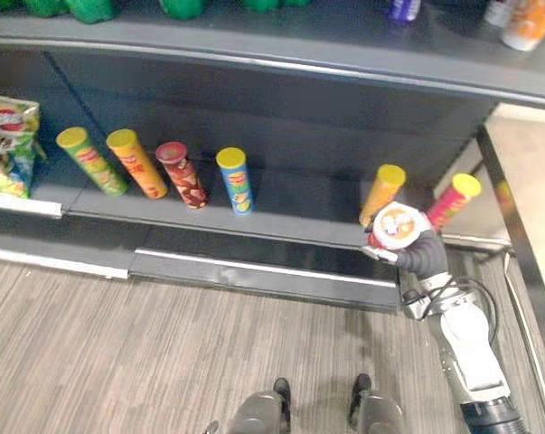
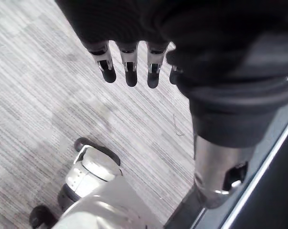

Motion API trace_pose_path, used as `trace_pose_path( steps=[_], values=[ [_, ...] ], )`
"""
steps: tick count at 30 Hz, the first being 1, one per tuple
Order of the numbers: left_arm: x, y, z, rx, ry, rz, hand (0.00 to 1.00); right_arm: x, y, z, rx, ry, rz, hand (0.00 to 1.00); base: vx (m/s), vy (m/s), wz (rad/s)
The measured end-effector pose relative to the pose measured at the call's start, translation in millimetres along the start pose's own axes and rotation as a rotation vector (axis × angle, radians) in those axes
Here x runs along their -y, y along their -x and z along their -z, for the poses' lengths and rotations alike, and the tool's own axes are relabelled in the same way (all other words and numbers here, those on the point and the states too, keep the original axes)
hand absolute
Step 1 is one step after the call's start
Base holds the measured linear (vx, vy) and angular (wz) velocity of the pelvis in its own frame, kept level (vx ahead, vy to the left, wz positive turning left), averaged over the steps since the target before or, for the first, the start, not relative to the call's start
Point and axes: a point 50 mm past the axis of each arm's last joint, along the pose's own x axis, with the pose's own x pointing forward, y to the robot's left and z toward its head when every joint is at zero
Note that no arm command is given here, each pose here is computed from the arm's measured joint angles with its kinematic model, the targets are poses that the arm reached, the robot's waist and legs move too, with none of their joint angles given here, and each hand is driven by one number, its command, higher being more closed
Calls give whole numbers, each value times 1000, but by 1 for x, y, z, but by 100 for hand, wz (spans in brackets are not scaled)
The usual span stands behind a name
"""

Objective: Put the gum and the chips on the shelf.

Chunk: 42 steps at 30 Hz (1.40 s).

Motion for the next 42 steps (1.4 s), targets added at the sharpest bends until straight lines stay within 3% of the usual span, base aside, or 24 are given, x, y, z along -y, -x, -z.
trace_pose_path(
  steps=[27, 36, 42],
  values=[
    [4, 1, 3, 18, -48, -2, 0, 11, 13, 8, -65, -36, 73, 100, -4, -40, 3],
    [8, -2, -4, 20, -100, -1, 0, 30, -24, -2, -107, -259, 45, 100, 39, -5, -3],
    [7, -2, -3, 16, -103, -4, 0, 44, -61, -24, -80, -245, 73, 100, -6, -1, -1]
  ],
)
